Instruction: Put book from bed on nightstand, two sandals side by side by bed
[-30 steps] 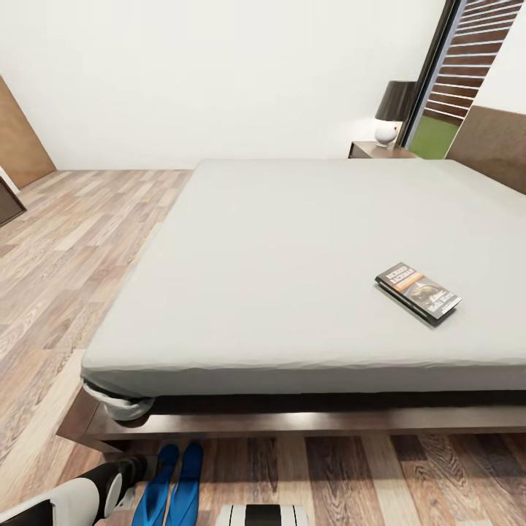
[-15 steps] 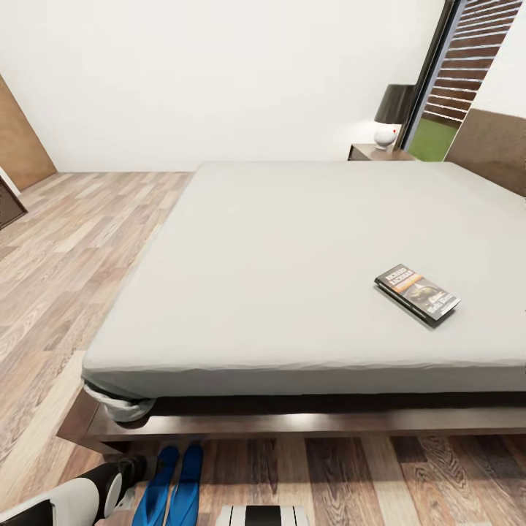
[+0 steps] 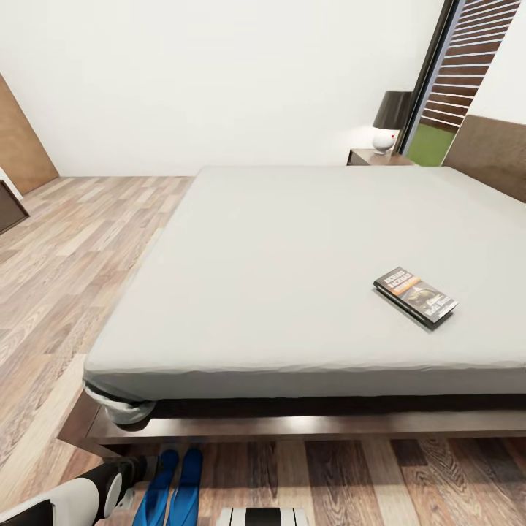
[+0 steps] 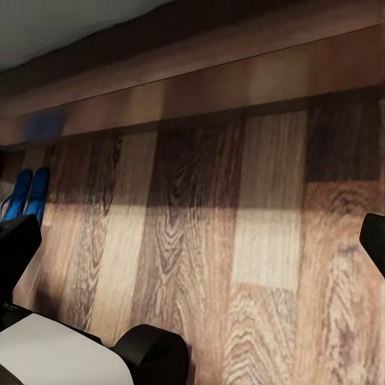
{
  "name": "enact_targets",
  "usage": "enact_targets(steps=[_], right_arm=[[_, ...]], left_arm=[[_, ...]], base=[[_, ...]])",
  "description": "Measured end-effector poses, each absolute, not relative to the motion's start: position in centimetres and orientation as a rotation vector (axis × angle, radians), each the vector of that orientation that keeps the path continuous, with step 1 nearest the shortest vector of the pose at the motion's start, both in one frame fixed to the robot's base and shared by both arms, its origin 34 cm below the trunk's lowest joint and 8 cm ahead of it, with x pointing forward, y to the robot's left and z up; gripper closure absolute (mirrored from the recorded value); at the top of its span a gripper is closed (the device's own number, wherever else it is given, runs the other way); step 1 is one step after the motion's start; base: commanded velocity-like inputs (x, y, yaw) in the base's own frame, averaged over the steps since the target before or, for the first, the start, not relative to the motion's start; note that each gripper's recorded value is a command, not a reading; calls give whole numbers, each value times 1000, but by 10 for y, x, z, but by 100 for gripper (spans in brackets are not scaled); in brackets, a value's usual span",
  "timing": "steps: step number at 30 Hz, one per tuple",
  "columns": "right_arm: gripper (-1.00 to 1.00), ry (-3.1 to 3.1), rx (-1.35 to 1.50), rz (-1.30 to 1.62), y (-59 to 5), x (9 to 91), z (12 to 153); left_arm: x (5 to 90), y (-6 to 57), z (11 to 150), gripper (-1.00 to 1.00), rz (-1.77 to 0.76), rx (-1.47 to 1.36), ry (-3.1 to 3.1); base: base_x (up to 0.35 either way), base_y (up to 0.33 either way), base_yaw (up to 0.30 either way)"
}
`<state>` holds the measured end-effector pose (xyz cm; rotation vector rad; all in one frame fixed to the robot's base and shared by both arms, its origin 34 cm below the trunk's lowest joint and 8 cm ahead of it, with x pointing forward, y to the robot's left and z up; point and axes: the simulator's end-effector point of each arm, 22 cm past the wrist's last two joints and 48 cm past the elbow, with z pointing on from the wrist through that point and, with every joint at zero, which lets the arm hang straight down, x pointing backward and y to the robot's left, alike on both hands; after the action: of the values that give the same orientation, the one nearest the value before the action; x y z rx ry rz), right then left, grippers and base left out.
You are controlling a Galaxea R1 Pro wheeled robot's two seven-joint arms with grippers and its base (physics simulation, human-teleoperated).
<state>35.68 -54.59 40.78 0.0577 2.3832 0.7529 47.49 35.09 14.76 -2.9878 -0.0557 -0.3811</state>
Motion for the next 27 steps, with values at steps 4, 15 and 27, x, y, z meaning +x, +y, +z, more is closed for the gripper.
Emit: enact_targets(steps=[4, 15, 27], right_arm=[[-100, 2384, 58, 753, -546, 357, 408], [-100, 2384, 57, 753, -546, 357, 408], [-100, 2384, 58, 755, -545, 357, 407]], left_arm=[[475, 351, 148, -100, -381, -2988, -56], [474, 350, 147, -100, -374, -2989, -55], [472, 353, 147, -100, -365, -2986, -58]], base=[[0, 0, 0], [0, 0, 0], [0, 0, 0]])
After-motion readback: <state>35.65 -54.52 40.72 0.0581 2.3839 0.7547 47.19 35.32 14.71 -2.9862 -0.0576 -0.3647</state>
